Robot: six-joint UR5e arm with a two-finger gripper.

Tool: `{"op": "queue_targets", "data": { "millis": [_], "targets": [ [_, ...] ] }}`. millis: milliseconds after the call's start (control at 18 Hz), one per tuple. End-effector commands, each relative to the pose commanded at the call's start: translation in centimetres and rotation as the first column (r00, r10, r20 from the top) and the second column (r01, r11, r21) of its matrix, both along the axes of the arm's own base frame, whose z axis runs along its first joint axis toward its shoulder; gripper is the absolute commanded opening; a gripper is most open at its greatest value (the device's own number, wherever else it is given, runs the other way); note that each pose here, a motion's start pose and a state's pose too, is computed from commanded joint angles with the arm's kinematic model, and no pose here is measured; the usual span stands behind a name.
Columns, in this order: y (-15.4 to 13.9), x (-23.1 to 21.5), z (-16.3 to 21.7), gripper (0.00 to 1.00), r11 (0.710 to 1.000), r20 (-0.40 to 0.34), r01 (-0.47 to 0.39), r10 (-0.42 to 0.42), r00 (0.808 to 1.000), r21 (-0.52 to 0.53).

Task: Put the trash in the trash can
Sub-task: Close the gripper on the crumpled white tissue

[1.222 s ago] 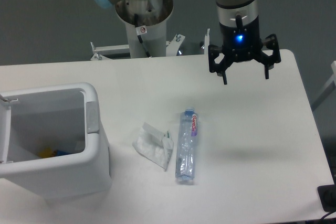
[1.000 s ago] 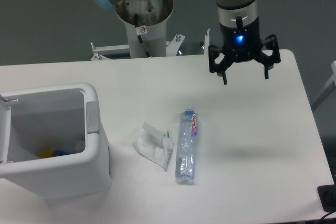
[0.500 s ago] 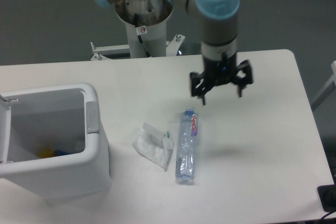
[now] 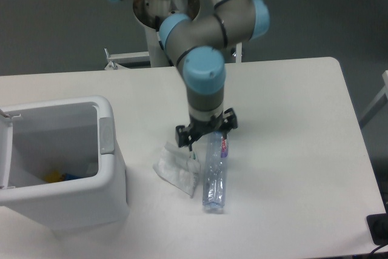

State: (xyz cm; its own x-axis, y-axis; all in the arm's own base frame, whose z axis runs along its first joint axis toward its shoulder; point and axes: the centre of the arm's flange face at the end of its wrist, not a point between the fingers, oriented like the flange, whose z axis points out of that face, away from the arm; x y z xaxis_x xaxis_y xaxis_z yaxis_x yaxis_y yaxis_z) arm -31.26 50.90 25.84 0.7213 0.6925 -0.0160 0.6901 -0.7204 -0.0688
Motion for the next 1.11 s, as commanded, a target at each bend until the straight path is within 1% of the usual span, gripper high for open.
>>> {"op": "queue_targets", "data": {
  "millis": [167,222,444,500,556,611,722,778,889,944,1056,1111],
  "targets": [
    [0.8,1.0,-1.1,1.0,0.999,0.024,-0.036,0.036,0.999,-0.002],
    [1.3,1.8,-1.6,1.0,1.0,0.029,-0.022,0.022,0.999,-0.008],
    [2.5,3.2,-4.0,1.0,0.999,0.051,-0.026,0.028,0.998,-0.039],
    [2.7,3.4,-4.4,0.96,0.999,0.053,-0.026,0.028,0.998,-0.041],
    [2.9,3.8,-5.1,0.76,0.999,0.053,-0.019,0.021,0.998,-0.051],
    [3.0,4.3,-5.4,0.53,0.998,0.051,-0.011,0.014,0.999,-0.057],
    [2.9,4.5,-5.1,0.19,0.999,0.046,-0.002,0.004,0.999,-0.054],
    [2.9,4.4,-4.6,0.0,0.999,0.042,0.002,0.0,0.999,-0.049],
    [2.8,4.4,-4.0,0.0,0.999,0.039,0.015,-0.013,0.999,-0.043],
    [2.6,4.5,-3.8,0.0,0.998,0.039,0.042,-0.04,0.998,-0.044],
    [2.2,4.2,-3.5,0.0,0.997,0.037,0.069,-0.068,0.997,-0.042],
    [2.0,3.7,-3.0,0.0,0.997,0.032,0.068,-0.067,0.997,-0.037]
  ]
}}
